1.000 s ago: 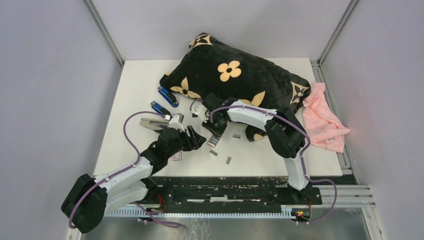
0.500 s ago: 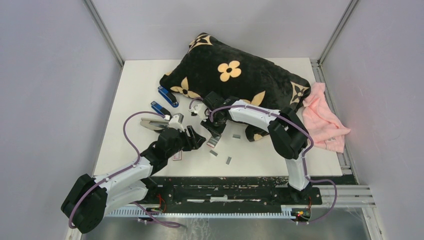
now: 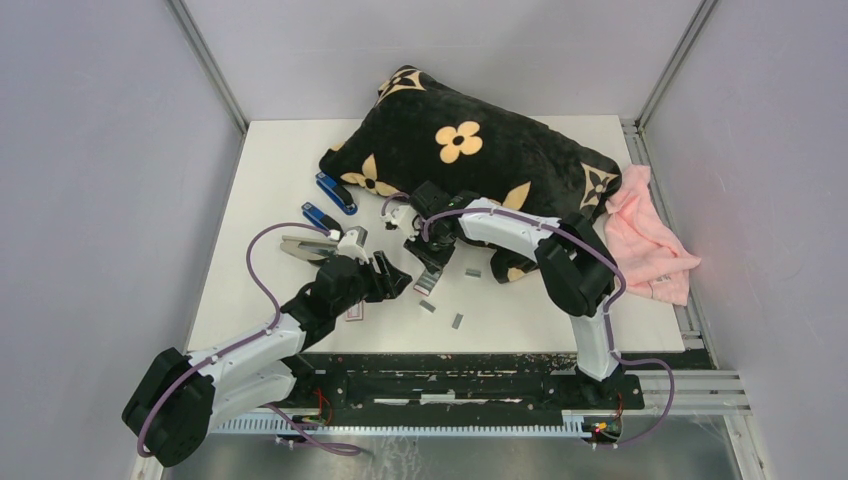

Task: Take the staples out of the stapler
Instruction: Pick up the staple from the staple box.

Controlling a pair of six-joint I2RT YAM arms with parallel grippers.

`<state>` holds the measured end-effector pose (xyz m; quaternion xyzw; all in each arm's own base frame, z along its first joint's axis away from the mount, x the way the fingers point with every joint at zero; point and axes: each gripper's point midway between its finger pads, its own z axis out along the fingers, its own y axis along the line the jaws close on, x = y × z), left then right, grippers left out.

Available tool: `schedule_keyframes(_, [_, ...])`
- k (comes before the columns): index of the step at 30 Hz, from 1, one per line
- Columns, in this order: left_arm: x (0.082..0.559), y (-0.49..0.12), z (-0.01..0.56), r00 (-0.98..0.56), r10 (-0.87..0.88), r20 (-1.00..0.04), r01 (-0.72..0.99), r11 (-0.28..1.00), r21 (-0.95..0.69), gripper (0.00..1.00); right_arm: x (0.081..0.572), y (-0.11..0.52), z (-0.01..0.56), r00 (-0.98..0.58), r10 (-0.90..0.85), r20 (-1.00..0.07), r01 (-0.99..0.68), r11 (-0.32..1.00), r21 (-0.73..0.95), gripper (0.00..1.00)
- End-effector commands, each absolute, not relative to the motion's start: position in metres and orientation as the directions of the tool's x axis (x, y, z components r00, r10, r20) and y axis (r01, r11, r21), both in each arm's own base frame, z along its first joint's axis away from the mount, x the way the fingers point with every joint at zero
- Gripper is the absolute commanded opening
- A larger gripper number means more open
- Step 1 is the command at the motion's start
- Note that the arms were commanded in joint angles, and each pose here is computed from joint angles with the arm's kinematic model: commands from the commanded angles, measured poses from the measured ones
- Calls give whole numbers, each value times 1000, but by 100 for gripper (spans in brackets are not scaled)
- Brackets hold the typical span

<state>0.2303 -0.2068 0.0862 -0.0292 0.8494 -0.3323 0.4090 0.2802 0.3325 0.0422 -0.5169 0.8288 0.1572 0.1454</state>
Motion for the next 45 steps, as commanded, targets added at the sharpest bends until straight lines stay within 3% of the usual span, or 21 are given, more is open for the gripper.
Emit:
schedule_keyframes(1, [238, -208, 101, -619, -311, -721, 267, 780, -565, 68, 287, 336, 40, -415, -814, -407, -906, 411, 100, 27])
schedule_keyframes(10, [238, -207, 101, -618, -310, -722, 267, 781, -564, 69, 284, 336, 34, -421, -818, -392, -904, 411, 114, 26])
schedule_keyframes(28, [236, -206, 100, -619, -312, -721, 264, 781, -565, 68, 287, 338, 50, -425, -795, -433, -902, 415, 122, 7])
schedule_keyframes(45, [236, -206, 100, -618, -314, -720, 264, 780, -567, 68, 287, 339, 69, -421, -772, -476, -902, 410, 133, 3])
